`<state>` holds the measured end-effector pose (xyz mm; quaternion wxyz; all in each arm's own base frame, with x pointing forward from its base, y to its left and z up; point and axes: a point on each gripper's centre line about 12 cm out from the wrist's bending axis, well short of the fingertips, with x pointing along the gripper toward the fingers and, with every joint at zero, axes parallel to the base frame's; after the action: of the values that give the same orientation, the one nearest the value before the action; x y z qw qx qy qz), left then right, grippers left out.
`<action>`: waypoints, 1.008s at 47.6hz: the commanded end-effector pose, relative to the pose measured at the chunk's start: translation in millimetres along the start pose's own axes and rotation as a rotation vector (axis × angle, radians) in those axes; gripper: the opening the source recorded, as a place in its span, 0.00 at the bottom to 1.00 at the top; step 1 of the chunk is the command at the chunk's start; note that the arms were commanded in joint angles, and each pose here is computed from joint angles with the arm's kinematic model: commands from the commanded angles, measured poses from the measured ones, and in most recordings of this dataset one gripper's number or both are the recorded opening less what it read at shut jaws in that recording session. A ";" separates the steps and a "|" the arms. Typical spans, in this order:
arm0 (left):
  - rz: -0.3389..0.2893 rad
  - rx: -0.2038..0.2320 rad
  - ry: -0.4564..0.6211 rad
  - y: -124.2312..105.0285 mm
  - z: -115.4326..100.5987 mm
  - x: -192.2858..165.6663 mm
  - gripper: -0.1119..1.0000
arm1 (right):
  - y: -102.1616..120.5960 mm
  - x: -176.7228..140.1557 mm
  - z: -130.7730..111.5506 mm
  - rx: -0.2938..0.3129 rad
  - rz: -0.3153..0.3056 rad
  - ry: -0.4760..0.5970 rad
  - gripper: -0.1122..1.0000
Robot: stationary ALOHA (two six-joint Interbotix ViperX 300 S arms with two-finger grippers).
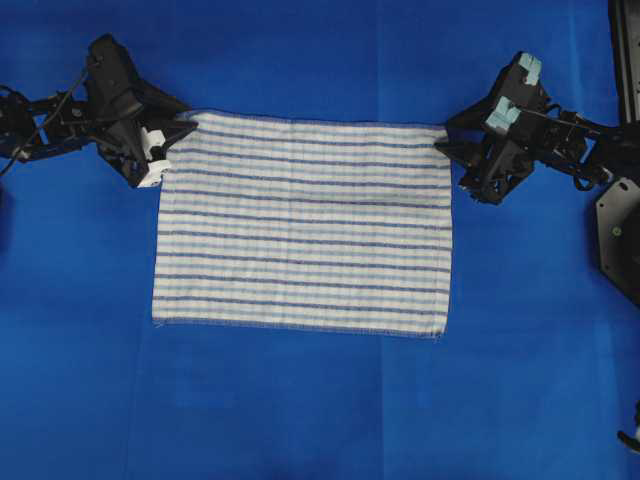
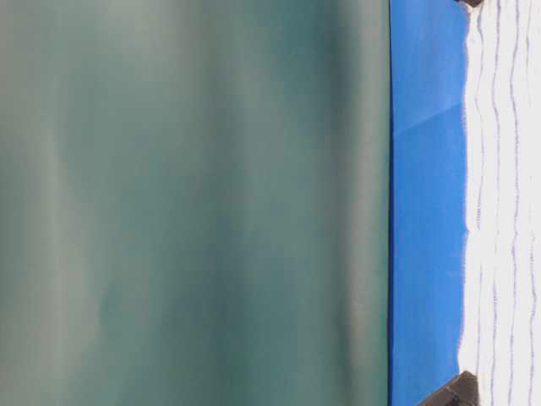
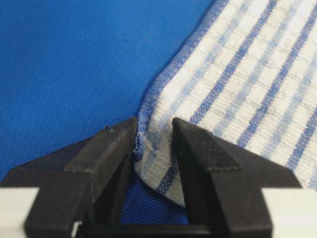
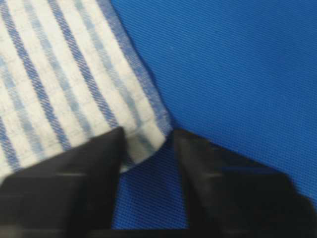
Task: Fold the blue towel.
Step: 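Lift the top corners and fold them down toward the bottom edge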
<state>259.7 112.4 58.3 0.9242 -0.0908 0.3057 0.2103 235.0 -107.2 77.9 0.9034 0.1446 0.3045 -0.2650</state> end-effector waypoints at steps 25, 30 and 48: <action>-0.061 0.033 0.014 -20.8 8.1 -11.5 0.31 | 5.3 -3.8 26.4 0.001 0.019 -0.083 0.07; -0.073 0.045 0.004 -24.4 18.1 -20.7 0.25 | 7.6 -10.9 35.6 0.001 0.032 -0.105 0.07; -0.096 0.051 -0.084 -29.1 56.1 -59.3 0.14 | 14.4 -39.4 51.4 0.010 0.079 -0.137 0.07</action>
<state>257.6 85.0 125.8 0.9397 -0.0787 0.2886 0.1658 239.4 -104.0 135.6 0.9261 0.1451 0.2467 -0.2460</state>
